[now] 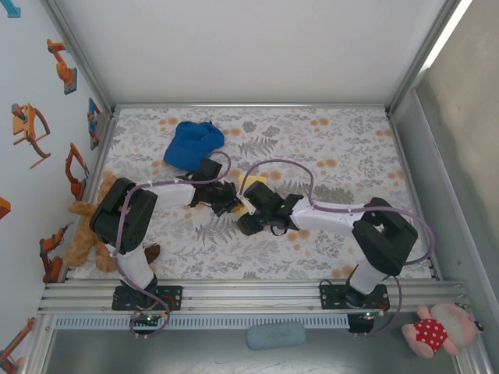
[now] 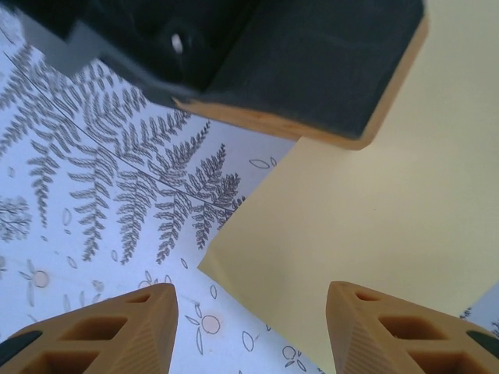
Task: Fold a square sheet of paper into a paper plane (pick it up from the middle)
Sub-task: Third fold the triangle at the center of the table.
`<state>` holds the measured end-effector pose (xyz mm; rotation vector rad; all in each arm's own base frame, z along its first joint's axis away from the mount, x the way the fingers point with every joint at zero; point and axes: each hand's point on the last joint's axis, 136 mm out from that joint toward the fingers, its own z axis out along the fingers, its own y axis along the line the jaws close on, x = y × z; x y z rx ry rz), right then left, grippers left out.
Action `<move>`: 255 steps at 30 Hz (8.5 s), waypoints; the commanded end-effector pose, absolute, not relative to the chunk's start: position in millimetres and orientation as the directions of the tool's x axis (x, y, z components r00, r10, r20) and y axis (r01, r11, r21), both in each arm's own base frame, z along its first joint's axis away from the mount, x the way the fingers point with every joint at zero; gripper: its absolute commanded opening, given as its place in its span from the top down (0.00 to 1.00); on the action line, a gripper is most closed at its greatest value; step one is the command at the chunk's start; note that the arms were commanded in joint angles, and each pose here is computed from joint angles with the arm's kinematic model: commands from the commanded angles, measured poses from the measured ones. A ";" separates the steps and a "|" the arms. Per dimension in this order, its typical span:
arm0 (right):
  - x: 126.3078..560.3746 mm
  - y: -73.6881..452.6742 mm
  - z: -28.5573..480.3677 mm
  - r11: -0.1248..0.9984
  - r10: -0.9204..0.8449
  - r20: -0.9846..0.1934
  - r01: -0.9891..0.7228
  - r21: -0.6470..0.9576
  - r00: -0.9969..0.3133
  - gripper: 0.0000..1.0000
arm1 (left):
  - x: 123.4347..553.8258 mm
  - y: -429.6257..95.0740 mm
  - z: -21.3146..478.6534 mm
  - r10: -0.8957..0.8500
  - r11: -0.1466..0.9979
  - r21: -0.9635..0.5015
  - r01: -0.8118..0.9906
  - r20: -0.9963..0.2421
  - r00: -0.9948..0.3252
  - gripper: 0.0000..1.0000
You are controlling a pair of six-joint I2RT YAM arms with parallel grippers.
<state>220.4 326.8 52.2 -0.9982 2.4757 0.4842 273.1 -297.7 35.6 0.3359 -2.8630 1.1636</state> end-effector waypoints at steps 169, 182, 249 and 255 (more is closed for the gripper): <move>243.9 297.0 5.2 0.802 -0.393 -0.358 -0.507 0.316 -0.847 1.00 | 313.0 -298.9 44.6 -0.195 0.722 -0.664 -0.196 0.076 -0.978 0.89; 243.0 296.3 2.4 0.805 -0.391 -0.351 -0.501 0.319 -0.851 1.00 | 280.8 -286.7 61.0 -0.292 0.664 -0.715 -0.219 0.022 -0.956 0.81; 247.0 297.5 12.8 0.805 -0.371 -0.373 -0.495 0.328 -0.851 1.00 | 293.6 -295.4 5.3 -0.166 0.781 -0.596 -0.185 0.087 -0.982 0.91; 250.5 298.2 22.8 0.804 -0.358 -0.399 -0.496 0.327 -0.844 1.00 | 281.4 -284.4 -12.8 -0.172 0.819 -0.530 -0.222 0.143 -0.975 0.94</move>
